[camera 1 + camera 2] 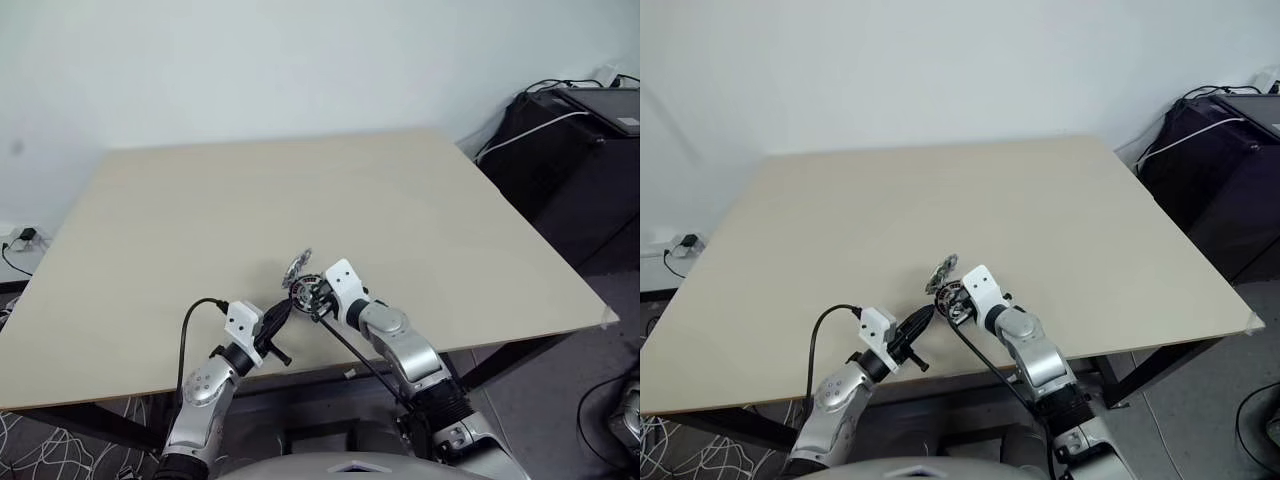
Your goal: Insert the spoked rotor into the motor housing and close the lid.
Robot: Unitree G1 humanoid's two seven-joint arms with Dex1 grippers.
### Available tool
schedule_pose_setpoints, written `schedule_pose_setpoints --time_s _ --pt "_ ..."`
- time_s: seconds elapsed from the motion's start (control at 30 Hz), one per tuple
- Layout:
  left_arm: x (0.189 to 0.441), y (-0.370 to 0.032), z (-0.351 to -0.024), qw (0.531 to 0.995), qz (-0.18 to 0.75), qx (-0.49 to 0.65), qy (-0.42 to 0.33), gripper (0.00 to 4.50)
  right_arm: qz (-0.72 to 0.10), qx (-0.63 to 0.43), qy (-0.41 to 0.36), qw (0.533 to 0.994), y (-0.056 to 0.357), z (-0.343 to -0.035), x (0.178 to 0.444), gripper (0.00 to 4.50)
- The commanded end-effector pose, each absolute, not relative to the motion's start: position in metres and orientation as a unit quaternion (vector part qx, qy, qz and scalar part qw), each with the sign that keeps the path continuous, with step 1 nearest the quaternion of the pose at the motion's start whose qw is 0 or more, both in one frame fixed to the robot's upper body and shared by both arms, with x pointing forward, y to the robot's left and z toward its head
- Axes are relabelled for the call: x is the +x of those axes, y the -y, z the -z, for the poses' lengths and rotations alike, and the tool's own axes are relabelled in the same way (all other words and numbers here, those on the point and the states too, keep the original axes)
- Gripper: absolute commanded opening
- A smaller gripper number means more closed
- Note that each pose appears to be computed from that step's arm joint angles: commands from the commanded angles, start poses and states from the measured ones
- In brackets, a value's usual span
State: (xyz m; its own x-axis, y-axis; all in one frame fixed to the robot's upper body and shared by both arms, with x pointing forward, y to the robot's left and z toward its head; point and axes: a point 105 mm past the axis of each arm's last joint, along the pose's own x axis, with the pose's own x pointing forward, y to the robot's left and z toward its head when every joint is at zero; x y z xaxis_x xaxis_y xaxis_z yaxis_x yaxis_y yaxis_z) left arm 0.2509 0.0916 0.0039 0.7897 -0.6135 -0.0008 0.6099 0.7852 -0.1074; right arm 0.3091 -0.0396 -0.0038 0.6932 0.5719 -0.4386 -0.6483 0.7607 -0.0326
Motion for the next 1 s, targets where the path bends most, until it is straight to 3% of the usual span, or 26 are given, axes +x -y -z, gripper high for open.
schedule_pose_setpoints --time_s 0.03,0.3,0.47,0.57,0.9,1.0 --pt "0.255 -0.095 -0.014 0.945 0.322 -0.051 0.0 0.03 -0.325 -0.092 -0.235 0.911 0.044 0.016 0.305 0.0" --pt "0.255 -0.097 -0.013 0.946 0.325 -0.022 0.003 0.03 -0.355 -0.129 -0.179 0.908 0.048 -0.02 0.313 0.0" --pt "0.256 -0.095 -0.012 0.942 0.336 -0.013 0.0 0.03 -0.479 -0.284 -0.183 0.81 0.048 -0.021 0.29 0.0" --pt "0.256 -0.094 -0.012 0.942 0.337 -0.014 0.0 0.0 -0.508 -0.325 -0.181 0.777 0.047 -0.026 0.288 0.57" --pt "0.262 -0.095 -0.011 0.941 0.338 -0.023 -0.005 0.0 -0.562 -0.408 -0.129 0.708 0.029 -0.051 0.292 3.83" --pt "0.267 -0.097 -0.012 0.941 0.336 -0.028 -0.005 0.0 -0.594 -0.431 -0.131 0.666 0.029 -0.052 0.286 3.83"
